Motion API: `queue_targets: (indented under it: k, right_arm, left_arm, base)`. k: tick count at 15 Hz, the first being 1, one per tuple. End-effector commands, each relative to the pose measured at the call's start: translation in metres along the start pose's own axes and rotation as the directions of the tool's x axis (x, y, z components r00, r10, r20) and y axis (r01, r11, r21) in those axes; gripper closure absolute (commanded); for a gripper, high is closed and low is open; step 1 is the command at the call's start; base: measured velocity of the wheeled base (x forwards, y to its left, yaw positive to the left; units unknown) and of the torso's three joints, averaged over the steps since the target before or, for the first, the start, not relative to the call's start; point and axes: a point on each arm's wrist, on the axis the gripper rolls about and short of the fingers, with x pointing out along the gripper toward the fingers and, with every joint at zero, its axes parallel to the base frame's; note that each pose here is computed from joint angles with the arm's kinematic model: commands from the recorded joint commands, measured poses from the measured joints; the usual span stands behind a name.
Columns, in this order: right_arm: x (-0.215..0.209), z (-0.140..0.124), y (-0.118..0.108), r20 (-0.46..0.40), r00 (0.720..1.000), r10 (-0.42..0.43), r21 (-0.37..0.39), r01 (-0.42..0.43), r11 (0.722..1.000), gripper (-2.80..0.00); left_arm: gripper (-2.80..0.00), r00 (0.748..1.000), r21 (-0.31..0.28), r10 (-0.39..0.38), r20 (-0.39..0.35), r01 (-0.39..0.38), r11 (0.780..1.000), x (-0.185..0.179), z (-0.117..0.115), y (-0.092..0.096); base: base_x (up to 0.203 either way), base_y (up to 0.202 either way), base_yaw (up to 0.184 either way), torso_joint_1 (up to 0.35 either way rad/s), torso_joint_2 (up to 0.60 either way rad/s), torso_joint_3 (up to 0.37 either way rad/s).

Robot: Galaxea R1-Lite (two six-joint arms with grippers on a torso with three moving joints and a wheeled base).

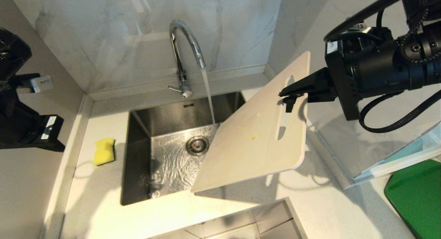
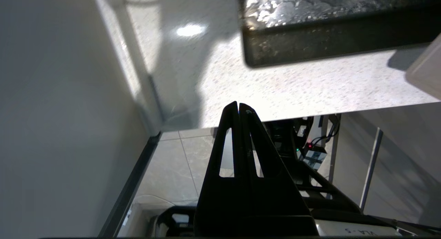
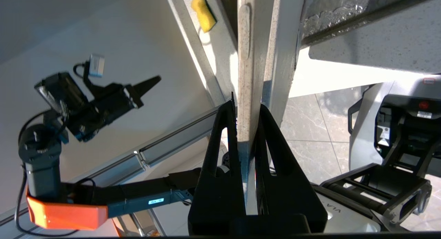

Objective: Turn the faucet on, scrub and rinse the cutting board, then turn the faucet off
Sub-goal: Scrub the cutting board underwater

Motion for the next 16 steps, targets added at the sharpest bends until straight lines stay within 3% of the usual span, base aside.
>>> queue_targets:
  k: [1,7,13,16]
  right_arm:
    - [-0.001,-0.002,0.001,-0.005,1.000,0.002,0.005,-0.002,1.000,0.00]
    - [-0.009,-0.006,0.004,-0.013,1.000,0.022,-0.001,-0.022,1.000,0.00]
    - [-0.011,-0.008,0.003,-0.012,1.000,0.023,-0.003,-0.023,1.000,0.00]
    - [-0.014,-0.011,0.003,-0.011,1.000,0.021,-0.001,-0.021,1.000,0.00]
  left_arm:
    - [0.00,1.000,-0.027,0.016,0.017,-0.015,1.000,-0.020,-0.023,0.015]
    - [0.00,0.999,-0.037,0.035,0.014,-0.034,0.999,-0.043,-0.083,0.038]
    - [0.00,0.999,-0.028,0.037,0.035,-0.036,0.999,-0.052,-0.107,0.046]
    - [0.00,0.995,-0.040,0.026,0.096,-0.022,0.999,-0.062,-0.128,0.051]
  base:
    - [0.000,0.000,0.000,0.000,0.00,0.000]
    - [0.000,0.000,0.000,0.000,0.00,0.000]
    - [0.000,0.000,0.000,0.000,0.00,0.000]
    - [0.000,0.000,0.000,0.000,0.00,0.000]
